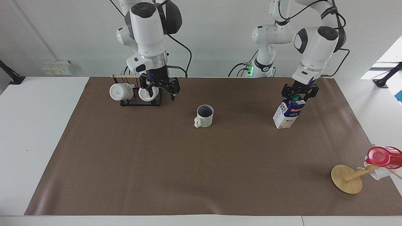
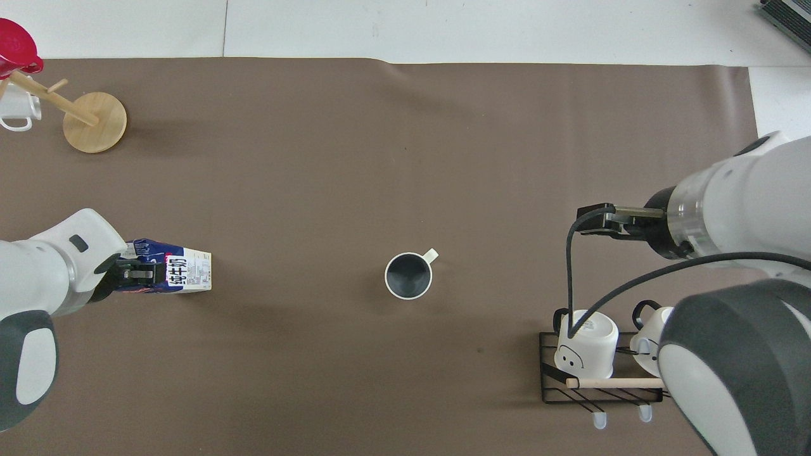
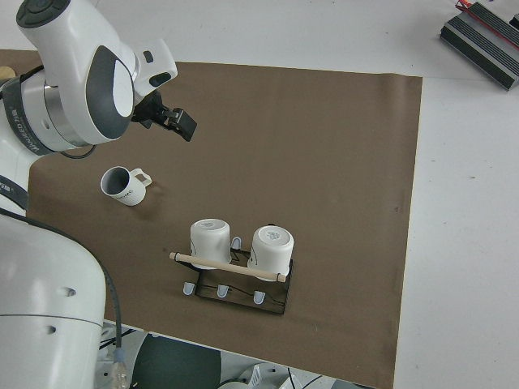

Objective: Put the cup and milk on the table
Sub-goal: 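Release the mug at the centre and withdraw the right gripper, then lift the milk carton with the left gripper and carry it beside the mug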

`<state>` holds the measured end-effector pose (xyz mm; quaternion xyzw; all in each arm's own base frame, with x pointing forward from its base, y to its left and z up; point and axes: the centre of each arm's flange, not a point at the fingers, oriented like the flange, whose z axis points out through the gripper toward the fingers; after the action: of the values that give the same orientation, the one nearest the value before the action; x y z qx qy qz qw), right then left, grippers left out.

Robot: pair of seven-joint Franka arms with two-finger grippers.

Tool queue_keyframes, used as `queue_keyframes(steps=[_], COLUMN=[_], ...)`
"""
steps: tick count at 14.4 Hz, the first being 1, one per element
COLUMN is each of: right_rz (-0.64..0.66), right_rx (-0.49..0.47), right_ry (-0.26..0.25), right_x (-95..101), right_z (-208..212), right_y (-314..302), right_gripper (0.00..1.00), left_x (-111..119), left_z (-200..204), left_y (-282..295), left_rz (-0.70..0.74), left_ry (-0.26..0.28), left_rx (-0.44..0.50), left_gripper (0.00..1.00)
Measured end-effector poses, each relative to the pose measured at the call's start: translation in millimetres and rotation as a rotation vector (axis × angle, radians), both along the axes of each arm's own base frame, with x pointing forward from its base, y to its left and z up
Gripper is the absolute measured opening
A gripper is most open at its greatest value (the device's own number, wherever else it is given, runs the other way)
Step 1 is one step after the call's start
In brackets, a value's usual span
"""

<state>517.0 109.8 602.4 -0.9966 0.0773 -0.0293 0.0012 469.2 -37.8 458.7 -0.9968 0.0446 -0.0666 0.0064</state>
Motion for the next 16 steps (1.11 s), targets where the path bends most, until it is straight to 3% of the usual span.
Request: queue_keyframes(steps=[4,8,12,16], right_rz=[0.049,0.063,0.059,0.061], right_rx=[-0.008,-0.011,-0.010,-0.010], right_ry=[0.020,0.042,0.015,0.028], right_x=[-2.5,-9.6,-17.8,-17.6], right_z=[14,41,80,78], right_y=[-51,-104,-108,-117], right_gripper=[1.00,1.00,1.00,1.00], left_x=[1,4,9,5], left_z=[2,10,36,58], left_y=[0,-1,-29,-80], left_rz=[0.002,0.016,0.063,0.087], left_ry=[-0.002,-0.016,-0.016,-0.007], left_rx=[0.000,-0.003,-0.016,-0.030], left_gripper=[0.44,0.43,0.43,0.43])
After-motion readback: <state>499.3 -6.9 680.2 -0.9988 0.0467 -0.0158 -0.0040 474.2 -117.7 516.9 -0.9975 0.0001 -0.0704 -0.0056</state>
